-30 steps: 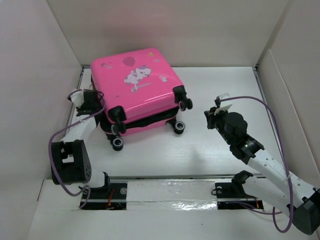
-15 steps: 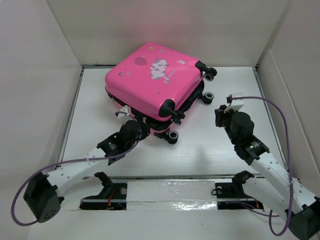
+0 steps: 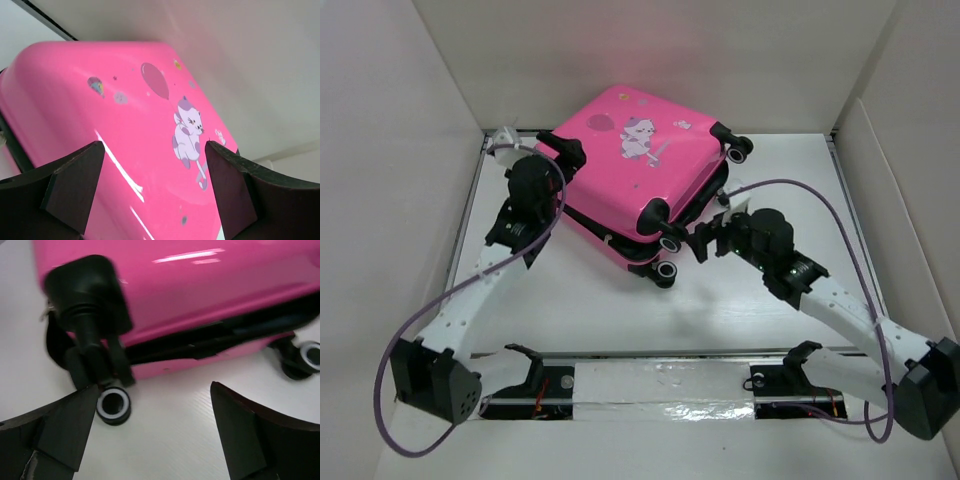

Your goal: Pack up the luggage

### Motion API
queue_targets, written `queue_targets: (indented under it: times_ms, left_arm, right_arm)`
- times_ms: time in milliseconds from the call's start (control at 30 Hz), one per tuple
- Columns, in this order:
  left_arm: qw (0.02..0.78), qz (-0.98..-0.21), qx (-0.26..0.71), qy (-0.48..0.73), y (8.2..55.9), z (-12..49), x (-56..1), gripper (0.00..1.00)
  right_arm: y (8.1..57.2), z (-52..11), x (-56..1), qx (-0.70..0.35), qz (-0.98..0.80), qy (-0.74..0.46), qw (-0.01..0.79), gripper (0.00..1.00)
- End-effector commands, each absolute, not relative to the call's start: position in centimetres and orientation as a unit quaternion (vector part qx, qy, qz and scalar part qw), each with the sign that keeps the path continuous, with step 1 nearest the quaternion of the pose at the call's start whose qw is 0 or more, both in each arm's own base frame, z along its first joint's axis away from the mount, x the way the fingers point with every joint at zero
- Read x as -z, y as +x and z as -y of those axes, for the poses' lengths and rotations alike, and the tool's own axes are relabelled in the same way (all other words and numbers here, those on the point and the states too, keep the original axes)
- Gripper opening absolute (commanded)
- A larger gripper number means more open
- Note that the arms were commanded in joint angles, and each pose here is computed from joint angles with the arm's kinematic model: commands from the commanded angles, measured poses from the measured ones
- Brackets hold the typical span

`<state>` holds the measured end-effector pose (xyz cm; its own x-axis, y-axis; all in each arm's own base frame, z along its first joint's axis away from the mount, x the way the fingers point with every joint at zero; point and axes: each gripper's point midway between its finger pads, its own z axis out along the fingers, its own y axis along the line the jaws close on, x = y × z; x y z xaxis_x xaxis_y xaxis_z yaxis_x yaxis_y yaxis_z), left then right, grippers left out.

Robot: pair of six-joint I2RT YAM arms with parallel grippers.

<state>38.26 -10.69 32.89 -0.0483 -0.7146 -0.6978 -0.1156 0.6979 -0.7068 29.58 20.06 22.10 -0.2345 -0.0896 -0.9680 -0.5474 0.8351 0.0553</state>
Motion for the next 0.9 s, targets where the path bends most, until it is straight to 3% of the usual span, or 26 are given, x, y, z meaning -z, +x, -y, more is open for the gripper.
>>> queue_targets:
  times_ms: [0,200,400,533,567,633,667,767,867]
  left_arm:
    - [0.629,-0.681,0.256,-0.273,41.0,11.1,-35.1,0.8]
    - [0.623,-0.695,0.224,-0.28,44.5,6.3,-35.0,0.81]
    - [0.63,-0.691,0.195,-0.297,44.5,2.6,-34.2,0.81]
    - [0.614,-0.708,0.18,-0.299,45.4,1.5,-33.0,0.81]
    - [0.614,-0.709,0.175,-0.299,45.6,1.1,-32.9,0.81]
    - [0.602,-0.724,0.159,-0.298,46.1,0.5,-31.7,0.81]
    - [0.599,-0.727,0.155,-0.296,46.2,0.5,-31.4,0.81]
    - [0.592,-0.736,0.138,-0.298,46.5,-0.3,-30.3,0.81]
    - [0.585,-0.742,0.128,-0.302,46.7,-0.9,-29.2,0.81]
  right_arm:
    - [29.4,-25.2,-26.2,-0.254,-0.691,-0.306,0.604,0.99]
    - [30.5,-28.6,-24.9,-0.283,-0.68,-0.335,0.588,1.0]
    - [30.6,-31.6,-23.1,-0.285,-0.691,-0.372,0.551,1.0]
    - [32.4,-32.2,-22.2,-0.269,-0.705,-0.355,0.552,0.89]
    - [32.7,-32.2,-21.9,-0.268,-0.709,-0.351,0.55,0.74]
    - [33.1,-32.1,-20.6,-0.258,-0.723,-0.346,0.54,0.55]
    - [33.0,-32.0,-20.2,-0.255,-0.727,-0.346,0.536,0.33]
    - [32.4,-30.2,-20.8,-0.238,-0.731,-0.329,0.549,0.08]
    - [31.2,-26.7,-22.0,-0.202,-0.736,-0.292,0.576,0.0]
